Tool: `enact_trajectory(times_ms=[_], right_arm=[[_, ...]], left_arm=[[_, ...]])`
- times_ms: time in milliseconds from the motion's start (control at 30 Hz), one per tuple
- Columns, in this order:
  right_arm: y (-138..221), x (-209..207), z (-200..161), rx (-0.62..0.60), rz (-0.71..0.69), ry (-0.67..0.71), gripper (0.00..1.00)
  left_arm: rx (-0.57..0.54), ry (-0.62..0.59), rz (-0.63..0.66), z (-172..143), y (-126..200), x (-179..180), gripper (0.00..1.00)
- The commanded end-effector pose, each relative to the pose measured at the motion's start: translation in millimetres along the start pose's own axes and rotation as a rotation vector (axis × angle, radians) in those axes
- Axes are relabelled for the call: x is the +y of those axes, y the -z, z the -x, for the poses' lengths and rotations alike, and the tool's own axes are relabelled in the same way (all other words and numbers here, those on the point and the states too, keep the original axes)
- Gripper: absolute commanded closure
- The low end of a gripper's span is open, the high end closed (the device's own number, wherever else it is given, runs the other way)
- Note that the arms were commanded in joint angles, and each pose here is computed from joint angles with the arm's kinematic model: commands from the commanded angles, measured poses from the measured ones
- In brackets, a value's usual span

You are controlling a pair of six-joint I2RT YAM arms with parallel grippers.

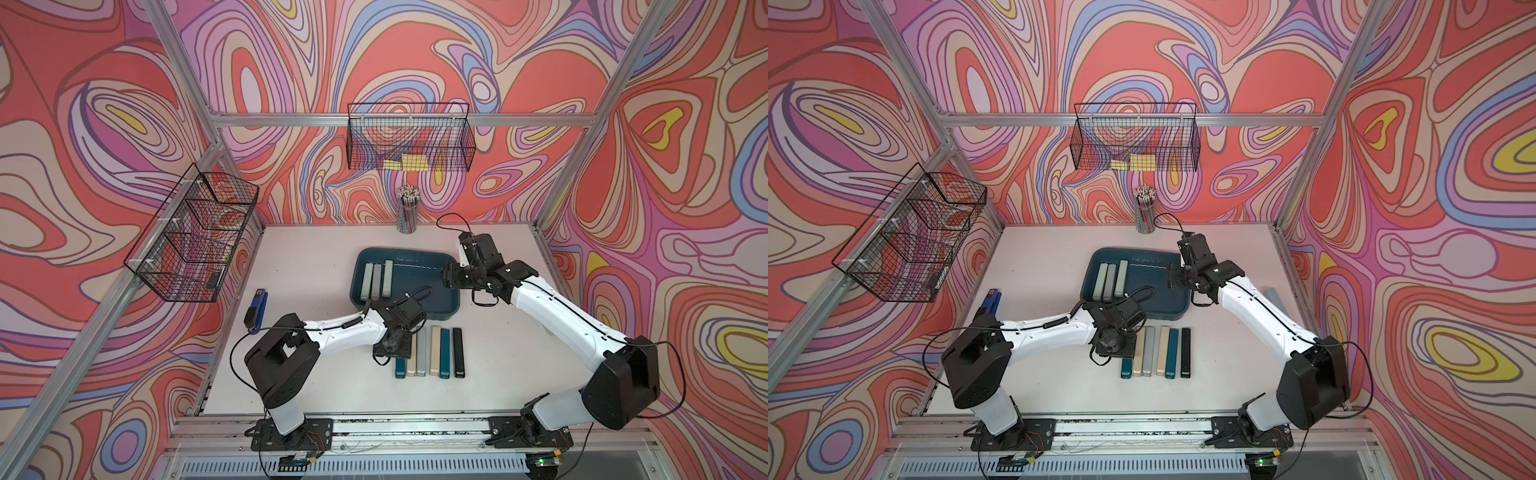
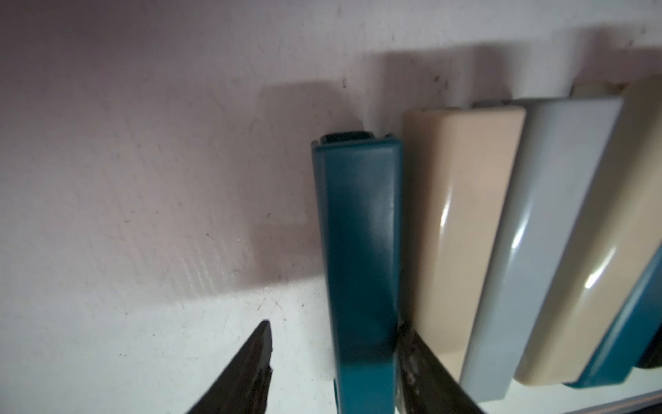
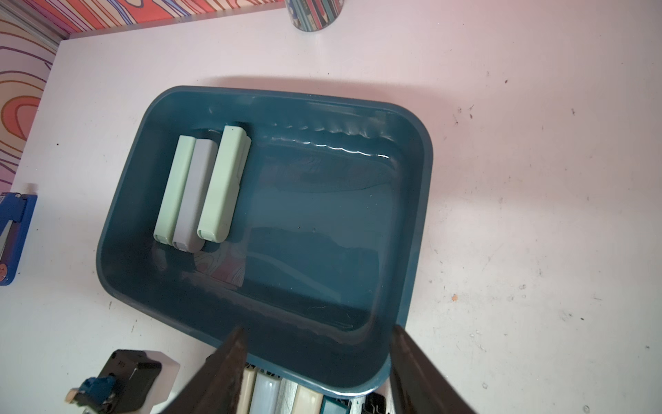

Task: Put the pruning pliers into the storage box
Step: Pick up the pruning pliers from the center of the board.

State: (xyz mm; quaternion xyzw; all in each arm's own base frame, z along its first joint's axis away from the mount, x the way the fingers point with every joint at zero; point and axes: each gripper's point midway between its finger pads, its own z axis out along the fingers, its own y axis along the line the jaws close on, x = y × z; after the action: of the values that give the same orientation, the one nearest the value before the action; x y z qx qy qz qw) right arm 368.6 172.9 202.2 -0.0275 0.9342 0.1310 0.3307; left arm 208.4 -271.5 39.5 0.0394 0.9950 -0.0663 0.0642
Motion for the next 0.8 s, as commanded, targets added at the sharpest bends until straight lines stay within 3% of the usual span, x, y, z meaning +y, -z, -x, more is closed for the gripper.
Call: enact_trajectory(times_ms=[0,367,767], right_arm=[[6.5,-2.0,-1.8,-0.010,-0.002,-0.010,0.35],[6.4,0.4,-2.9,-0.003,0.009,-0.001,0.36],[-1.8,2.0,-1.6,0.012,0.010,0.012,0.36]], left_arm=[[-0.018,0.020,0.025,5.6,-3.2,-0.2,0.43],[-0.020,0.002,0.057,18.9,-16.8,-0.3,0.48],[-0.009,-0.010,0.095,23.5,-24.1,1.5,0.76]])
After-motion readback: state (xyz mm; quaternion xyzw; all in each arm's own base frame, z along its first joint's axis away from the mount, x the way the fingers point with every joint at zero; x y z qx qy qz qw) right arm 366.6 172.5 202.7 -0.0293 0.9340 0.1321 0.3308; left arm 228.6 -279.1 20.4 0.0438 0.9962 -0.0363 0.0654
